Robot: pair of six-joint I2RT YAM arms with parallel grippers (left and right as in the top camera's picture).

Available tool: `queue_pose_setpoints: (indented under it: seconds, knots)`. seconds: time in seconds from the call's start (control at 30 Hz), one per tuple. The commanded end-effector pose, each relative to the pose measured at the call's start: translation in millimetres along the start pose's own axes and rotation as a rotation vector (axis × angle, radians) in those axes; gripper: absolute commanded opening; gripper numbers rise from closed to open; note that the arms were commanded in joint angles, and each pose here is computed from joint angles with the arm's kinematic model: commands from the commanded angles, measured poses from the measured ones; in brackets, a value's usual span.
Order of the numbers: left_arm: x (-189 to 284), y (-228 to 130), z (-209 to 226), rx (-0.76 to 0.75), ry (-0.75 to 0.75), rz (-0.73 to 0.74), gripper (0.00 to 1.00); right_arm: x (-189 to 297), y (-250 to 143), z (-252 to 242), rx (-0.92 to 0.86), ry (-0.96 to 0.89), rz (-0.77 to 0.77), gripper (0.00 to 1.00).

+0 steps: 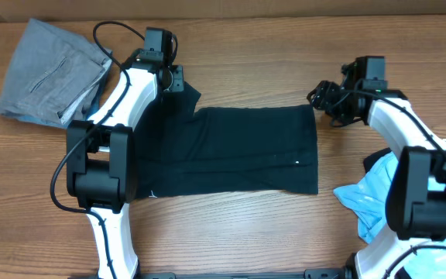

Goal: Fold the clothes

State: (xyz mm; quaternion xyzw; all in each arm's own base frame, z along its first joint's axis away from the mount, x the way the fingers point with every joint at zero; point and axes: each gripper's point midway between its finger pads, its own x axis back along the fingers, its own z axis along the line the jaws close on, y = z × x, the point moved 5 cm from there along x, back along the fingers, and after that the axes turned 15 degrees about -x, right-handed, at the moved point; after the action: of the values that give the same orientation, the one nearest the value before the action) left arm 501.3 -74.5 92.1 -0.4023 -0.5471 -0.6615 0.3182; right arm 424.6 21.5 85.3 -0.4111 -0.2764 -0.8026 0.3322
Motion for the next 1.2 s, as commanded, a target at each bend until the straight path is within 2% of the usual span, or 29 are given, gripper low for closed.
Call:
queue_pose_setpoints:
  seconds: [0.0,0.1,0.27,0.4,0.5,0.6,0.63,0.7,0.83,0.97,1.17]
  knots:
    - [-5,-4,1,0.002,-0.004,0.022,0.51,-19,-4,-12,0.011,-0.075,0.001,0.69]
    - [-11,-11,1,0.000,-0.006,0.044,0.61,-29,-5,-18,0.006,-0.087,0.012,0.69]
    - [-19,-21,-9,-0.017,-0.069,0.073,0.63,-40,-4,-21,0.007,-0.081,0.012,0.69]
    - [-20,-21,-11,-0.017,-0.081,0.073,0.64,-51,-11,-23,0.010,-0.087,0.044,0.66]
    - [-19,-23,-11,-0.017,-0.082,0.084,0.64,-60,-27,-14,0.049,-0.050,0.109,0.60]
    - [-19,-26,-11,-0.017,-0.082,0.098,0.65,-62,-29,-11,0.092,-0.061,0.096,0.51]
    - [-19,-27,-11,-0.017,-0.083,0.101,0.65,-62,-29,-10,0.092,-0.059,0.093,0.40]
    - [-19,-27,-11,-0.017,-0.083,0.102,0.65,-62,-25,-12,0.086,-0.058,0.086,0.26]
    - [-19,-26,-13,-0.020,-0.084,0.100,0.65,-58,-20,-19,0.062,-0.068,0.084,0.09]
    - [-19,-25,-14,-0.022,-0.085,0.092,0.63,-50,-16,-19,0.049,-0.076,0.088,0.05]
    - [-20,-22,-17,-0.028,-0.086,0.076,0.52,-39,-12,-11,0.056,-0.062,0.070,0.05]
